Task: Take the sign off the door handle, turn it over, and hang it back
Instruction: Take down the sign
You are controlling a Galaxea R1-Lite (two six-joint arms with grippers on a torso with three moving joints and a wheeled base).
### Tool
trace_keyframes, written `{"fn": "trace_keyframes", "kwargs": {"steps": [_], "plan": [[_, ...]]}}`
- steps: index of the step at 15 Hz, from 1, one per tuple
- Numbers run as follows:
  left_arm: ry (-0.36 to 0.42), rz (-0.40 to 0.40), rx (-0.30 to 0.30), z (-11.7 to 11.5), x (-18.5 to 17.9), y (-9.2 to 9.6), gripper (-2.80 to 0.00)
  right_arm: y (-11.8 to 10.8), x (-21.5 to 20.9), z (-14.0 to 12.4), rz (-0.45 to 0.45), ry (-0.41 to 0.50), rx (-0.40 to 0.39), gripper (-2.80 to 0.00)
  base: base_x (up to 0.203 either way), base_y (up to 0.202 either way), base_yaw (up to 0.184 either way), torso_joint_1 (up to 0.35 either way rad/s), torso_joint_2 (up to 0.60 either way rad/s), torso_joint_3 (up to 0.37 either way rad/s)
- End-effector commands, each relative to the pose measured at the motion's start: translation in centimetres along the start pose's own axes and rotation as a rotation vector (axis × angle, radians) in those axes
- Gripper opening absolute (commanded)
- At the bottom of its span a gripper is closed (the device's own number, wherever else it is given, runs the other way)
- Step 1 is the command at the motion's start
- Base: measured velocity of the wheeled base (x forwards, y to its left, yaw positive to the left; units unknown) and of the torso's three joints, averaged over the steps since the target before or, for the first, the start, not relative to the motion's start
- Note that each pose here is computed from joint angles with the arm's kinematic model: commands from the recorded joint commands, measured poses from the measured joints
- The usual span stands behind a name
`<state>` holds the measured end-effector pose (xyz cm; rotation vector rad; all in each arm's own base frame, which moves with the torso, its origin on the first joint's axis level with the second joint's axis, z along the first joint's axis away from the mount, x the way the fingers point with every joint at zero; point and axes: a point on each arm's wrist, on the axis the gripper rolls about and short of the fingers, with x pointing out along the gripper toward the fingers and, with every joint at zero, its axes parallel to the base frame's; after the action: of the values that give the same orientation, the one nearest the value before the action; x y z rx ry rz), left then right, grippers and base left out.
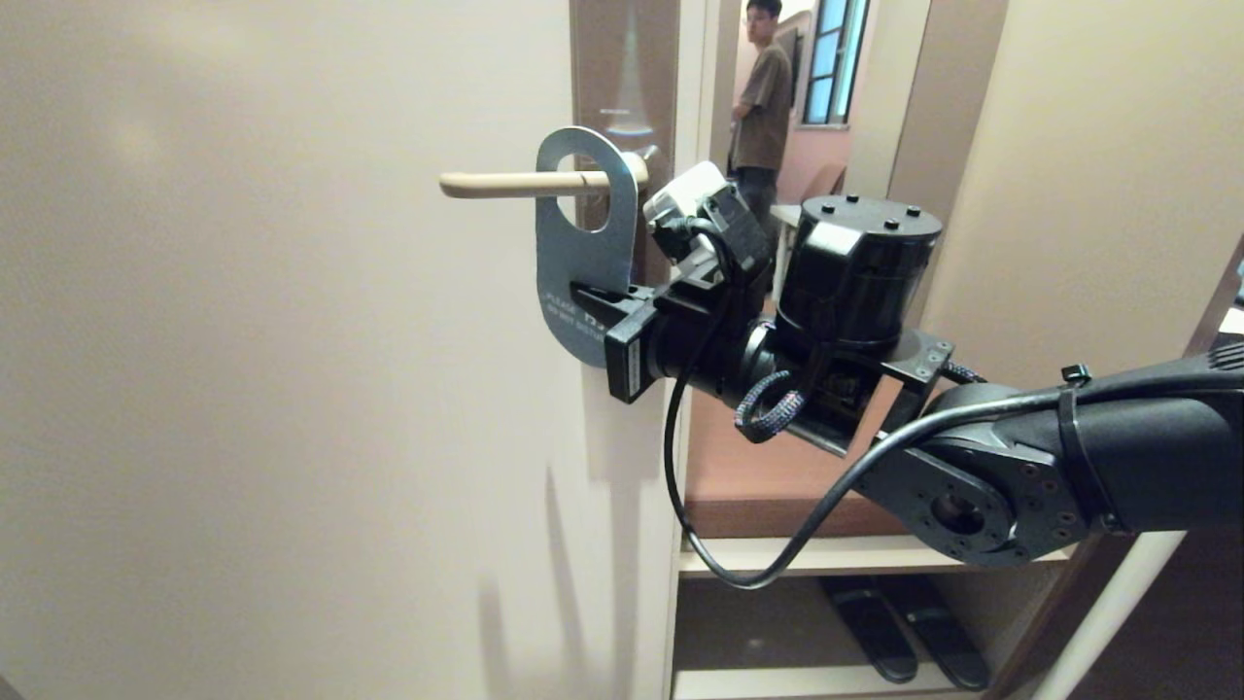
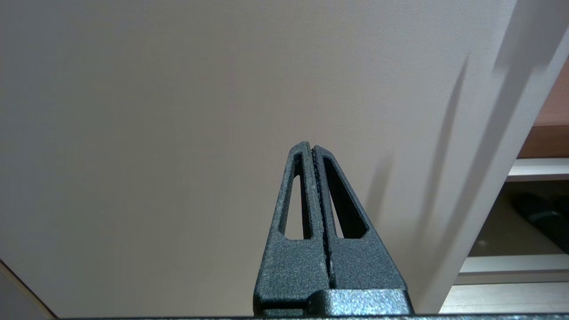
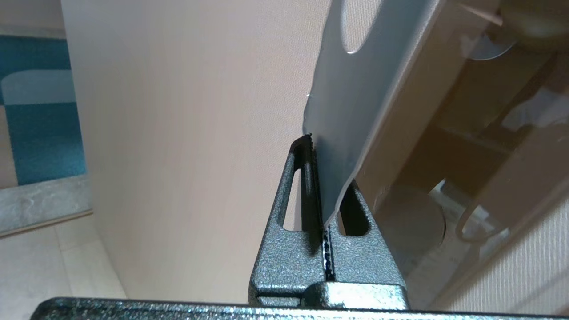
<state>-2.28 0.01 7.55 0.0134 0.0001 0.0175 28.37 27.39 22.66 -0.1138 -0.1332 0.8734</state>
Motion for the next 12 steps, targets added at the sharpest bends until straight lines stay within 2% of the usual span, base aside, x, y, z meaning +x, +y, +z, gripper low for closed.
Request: {"fn": "trace_keyframes", "kwargs": {"steps": [1,5,7,12], "plan": [[0.000,0.001,0.001,0.0,0.0,0.0,-2.80,0.4,-0.7,0.3,0.009,-0.002,0.000,-2.80,0.000,0.000,0.000,0.000,0.00,0.000],[0.000,0.001,0.000,0.0,0.0,0.0,-2.80,1.2,-1.1,0.3,0.017,0.006,0.004,-2.80,0.000,0.000,0.000,0.000,0.00,0.000],[0.000,0.001,0.000,0.0,0.0,0.0,-2.80,1.5,-0.9,0.5,-0.038,0.011,0.005,-2.80,0.000,0.000,0.000,0.000,0.00,0.000],[0.000,0.001,0.001,0.0,0.0,0.0,-2.80,1.6,-0.9,0.5,-0.084,0.023,0.001,-2.80,0.000,0.000,0.000,0.000,0.00,0.000]]}}
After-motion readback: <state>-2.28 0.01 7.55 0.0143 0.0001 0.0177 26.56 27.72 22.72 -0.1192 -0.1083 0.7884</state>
